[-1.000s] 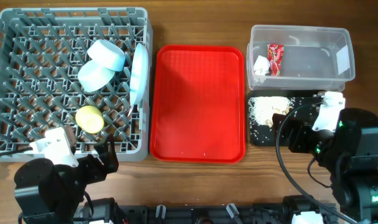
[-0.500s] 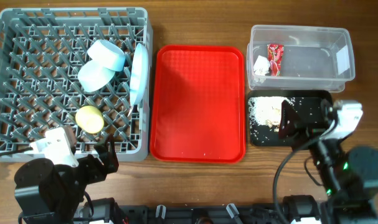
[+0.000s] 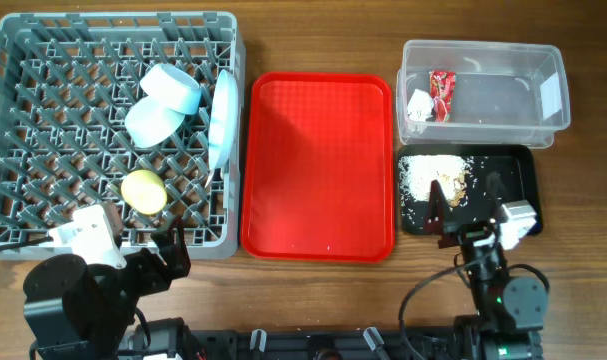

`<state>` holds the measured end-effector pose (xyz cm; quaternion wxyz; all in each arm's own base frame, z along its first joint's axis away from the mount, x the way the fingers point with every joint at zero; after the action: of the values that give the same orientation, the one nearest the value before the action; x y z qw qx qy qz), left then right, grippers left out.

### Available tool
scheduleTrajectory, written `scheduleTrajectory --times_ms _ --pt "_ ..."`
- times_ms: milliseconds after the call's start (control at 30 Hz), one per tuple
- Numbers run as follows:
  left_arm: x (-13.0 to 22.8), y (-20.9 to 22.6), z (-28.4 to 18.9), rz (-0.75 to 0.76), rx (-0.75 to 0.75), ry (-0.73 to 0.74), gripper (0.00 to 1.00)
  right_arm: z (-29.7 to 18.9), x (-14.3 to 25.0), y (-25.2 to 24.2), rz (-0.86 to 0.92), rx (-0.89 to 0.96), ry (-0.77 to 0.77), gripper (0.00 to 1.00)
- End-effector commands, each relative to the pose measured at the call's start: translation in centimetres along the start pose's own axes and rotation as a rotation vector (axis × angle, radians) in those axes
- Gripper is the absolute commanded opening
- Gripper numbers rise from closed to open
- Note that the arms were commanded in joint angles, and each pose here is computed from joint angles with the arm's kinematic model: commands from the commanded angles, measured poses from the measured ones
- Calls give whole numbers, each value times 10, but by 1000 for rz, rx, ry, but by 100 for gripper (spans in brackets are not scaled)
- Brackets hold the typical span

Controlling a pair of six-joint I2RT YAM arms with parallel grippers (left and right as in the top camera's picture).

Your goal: Sort waste into correct bins and load items into the dishwasher rack

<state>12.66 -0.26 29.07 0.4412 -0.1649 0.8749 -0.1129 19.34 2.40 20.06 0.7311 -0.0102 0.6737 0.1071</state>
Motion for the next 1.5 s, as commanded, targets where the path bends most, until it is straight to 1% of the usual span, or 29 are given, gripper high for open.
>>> scheduleTrajectory --times_ms 0,100,1067,1167,1267,1367,1467 --pt "0 1 0 5 -5 -6 100 -1 23 -6 -1 35 76 100" --pt "0 1 0 5 -5 -6 100 -1 25 -6 -27 31 86 100" --pt "4 3 0 9 -15 9 100 -1 25 -4 -23 20 86 100" --pt "9 7 10 12 -25 12 100 -1 25 -4 -24 20 86 100" --pt "20 6 34 53 45 -46 100 -1 25 -4 -24 20 86 100" --pt "34 2 62 109 156 -164 100 -1 25 -4 -24 20 86 100" --pt "46 4 89 129 221 -273 100 -1 25 -4 -24 20 86 100"
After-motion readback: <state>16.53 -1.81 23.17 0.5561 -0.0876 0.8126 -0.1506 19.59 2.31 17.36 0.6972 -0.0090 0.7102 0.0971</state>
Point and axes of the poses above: each gripper's point midway between its finger pads, its own z axis out along the fingers, its own y axis along the line the jaws close on, x = y × z, the point moved 5 cm from there along -z, back along the fingers, and after that the axes turned 3 degrees about -z, right-handed, at the moved point
